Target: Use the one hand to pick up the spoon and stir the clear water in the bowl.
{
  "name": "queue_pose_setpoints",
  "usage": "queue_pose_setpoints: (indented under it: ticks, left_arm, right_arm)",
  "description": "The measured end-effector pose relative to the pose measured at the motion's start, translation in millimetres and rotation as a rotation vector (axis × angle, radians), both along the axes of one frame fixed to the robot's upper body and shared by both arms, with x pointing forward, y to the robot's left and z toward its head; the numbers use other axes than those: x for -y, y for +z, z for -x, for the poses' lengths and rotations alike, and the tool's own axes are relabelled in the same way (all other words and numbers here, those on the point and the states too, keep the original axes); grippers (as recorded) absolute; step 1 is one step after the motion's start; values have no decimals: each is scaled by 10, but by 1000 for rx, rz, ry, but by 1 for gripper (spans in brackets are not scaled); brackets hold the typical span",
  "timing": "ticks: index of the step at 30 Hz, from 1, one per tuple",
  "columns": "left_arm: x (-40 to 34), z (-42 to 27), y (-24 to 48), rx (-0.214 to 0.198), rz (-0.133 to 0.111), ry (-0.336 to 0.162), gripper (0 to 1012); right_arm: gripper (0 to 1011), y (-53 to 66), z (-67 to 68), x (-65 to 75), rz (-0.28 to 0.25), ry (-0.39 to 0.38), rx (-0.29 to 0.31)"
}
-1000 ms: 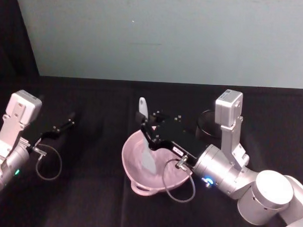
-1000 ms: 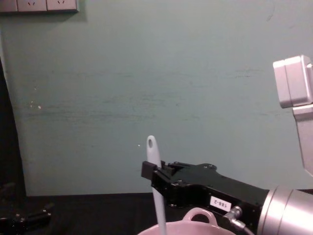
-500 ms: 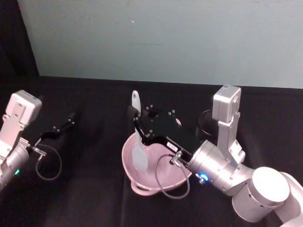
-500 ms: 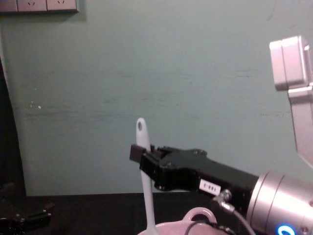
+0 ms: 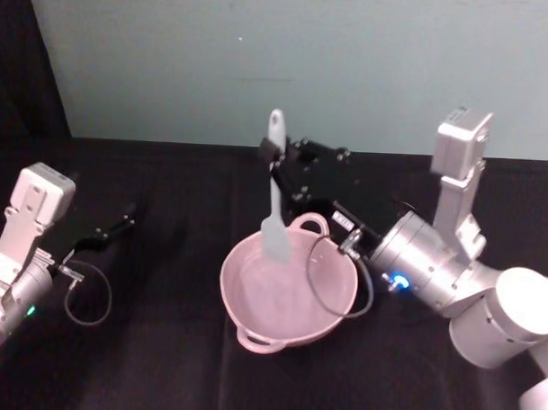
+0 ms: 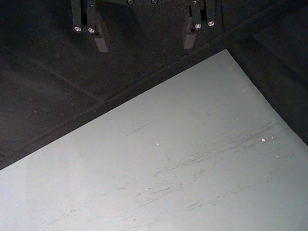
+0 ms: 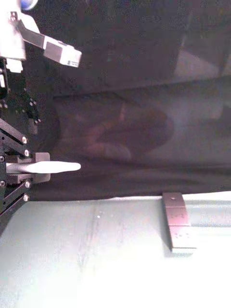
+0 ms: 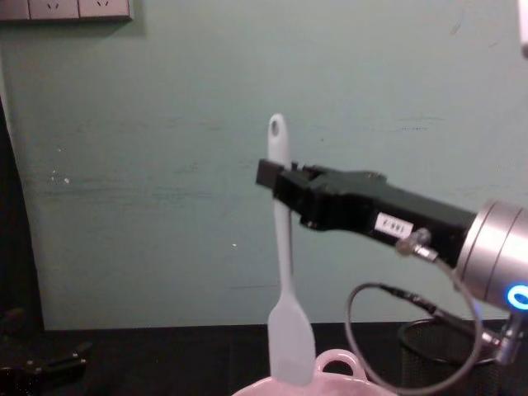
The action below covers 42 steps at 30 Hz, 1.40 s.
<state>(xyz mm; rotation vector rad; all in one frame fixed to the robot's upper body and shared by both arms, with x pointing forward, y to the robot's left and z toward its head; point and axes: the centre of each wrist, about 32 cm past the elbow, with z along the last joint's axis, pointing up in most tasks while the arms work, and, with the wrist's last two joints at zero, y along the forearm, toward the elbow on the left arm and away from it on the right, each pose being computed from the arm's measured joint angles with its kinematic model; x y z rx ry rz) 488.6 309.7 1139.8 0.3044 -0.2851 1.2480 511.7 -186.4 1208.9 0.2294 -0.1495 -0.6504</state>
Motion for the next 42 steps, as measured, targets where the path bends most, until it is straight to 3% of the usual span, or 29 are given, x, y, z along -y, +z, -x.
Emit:
queue_pose_setpoints:
  ticks: [9, 24, 34, 42]
  left_arm:
    - [0, 0, 0, 0, 0, 0, 1005]
    - [0, 0, 0, 0, 0, 0, 1005]
    - [0, 0, 0, 0, 0, 0, 1005]
    - [0, 0, 0, 0, 0, 0, 1005]
  right_arm:
    - [120, 157, -32, 171, -6, -41, 38]
    - [120, 351, -140, 674, 26, -157, 56]
    - [120, 340, -195, 829, 65, -209, 3]
    - [120, 183, -253, 901, 69, -240, -44]
